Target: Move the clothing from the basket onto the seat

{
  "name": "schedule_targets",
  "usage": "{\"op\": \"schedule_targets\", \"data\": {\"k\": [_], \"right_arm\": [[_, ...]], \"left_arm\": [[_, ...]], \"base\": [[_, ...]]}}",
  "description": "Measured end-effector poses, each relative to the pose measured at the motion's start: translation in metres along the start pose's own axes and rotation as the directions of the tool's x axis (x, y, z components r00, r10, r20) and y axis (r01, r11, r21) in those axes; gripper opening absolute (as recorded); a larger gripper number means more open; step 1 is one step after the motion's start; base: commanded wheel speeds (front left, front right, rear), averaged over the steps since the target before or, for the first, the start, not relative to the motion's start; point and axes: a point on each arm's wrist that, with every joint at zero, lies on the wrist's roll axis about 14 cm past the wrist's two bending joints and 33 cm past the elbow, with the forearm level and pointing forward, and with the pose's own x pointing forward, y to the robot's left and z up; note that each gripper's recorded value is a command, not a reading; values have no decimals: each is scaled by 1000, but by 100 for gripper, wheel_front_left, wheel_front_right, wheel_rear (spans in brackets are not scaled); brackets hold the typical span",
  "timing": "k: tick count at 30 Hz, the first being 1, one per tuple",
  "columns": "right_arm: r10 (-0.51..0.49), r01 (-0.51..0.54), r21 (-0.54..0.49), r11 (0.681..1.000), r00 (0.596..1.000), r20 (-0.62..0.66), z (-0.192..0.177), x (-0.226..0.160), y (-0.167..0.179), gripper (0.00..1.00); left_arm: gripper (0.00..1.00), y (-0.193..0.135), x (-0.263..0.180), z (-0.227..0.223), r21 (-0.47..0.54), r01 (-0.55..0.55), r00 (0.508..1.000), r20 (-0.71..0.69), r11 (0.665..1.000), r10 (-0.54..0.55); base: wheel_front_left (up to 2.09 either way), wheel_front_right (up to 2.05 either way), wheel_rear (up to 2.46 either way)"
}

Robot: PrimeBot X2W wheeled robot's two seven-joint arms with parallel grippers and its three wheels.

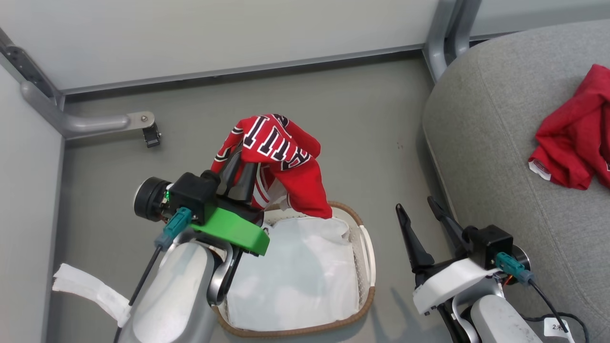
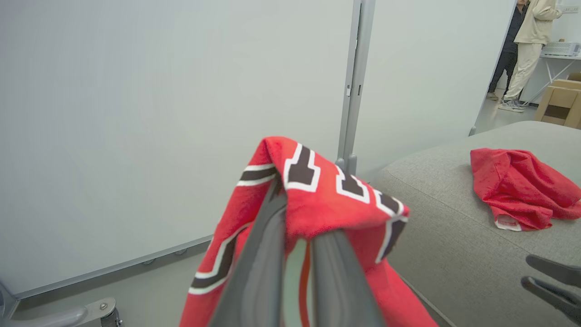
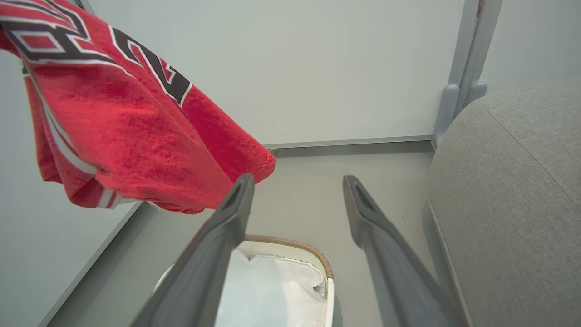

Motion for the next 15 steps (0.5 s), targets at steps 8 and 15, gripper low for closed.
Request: {"op": "schedule_targets", "data": {"k": [8, 15], "right_arm": [[12, -12, -7, 1000, 1000, 20, 8, -9, 7, 100], [28, -27, -11, 1000, 999, 27, 10, -10, 13, 100]], "left_arm": [[0, -17, -2, 45, 31, 36, 992, 118, 999, -40], [0, -22, -5, 60, 26, 41, 986, 163, 999, -45]], "base": [[0, 0, 0], [0, 0, 0]]}}
